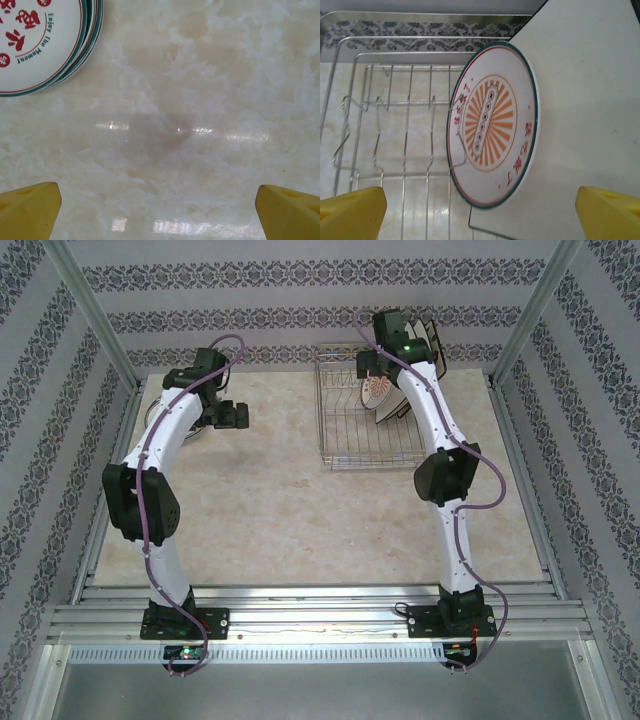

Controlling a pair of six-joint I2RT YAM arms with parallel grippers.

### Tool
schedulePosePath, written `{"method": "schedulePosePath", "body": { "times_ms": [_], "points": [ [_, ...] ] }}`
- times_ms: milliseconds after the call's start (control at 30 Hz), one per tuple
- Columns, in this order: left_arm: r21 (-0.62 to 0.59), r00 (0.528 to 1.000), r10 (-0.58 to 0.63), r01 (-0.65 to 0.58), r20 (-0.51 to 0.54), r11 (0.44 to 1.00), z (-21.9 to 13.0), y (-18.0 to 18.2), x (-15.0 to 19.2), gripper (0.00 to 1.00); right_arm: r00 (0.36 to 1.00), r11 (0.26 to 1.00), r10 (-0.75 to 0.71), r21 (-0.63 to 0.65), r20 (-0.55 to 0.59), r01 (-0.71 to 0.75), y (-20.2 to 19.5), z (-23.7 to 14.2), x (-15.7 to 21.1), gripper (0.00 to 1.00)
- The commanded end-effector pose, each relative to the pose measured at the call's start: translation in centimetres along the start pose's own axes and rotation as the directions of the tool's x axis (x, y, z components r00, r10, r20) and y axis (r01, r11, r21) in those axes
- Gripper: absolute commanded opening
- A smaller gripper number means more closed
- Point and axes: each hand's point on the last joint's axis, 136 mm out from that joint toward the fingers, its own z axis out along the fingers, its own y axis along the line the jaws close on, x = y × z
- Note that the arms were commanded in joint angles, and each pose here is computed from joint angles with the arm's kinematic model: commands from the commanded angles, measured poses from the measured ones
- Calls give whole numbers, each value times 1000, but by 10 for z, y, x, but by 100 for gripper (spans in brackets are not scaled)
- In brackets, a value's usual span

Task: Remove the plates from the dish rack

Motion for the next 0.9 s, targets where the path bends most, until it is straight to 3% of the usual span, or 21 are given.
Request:
{"method": "schedulePosePath", "body": {
  "times_ms": [0, 333, 567, 867],
  "points": [
    [-31, 999, 36, -37, -19, 999, 1, 0, 2, 100, 997, 997, 55, 44, 56, -58, -14, 18, -13, 96],
    [-50, 999, 39, -41, -34, 998, 10, 1, -1, 100, 989, 991, 134, -29, 66, -133, -3, 72, -6, 85],
    [-67, 999, 31, -33, -37, 997, 8, 5, 4, 100, 987, 985, 153, -93, 58, -147, 18, 89, 1, 64],
    [-80, 999, 33, -36, -35, 996, 6, 9, 8, 100, 991, 992, 112, -74, 79, -107, 36, 79, 0, 26]
  ]
}}
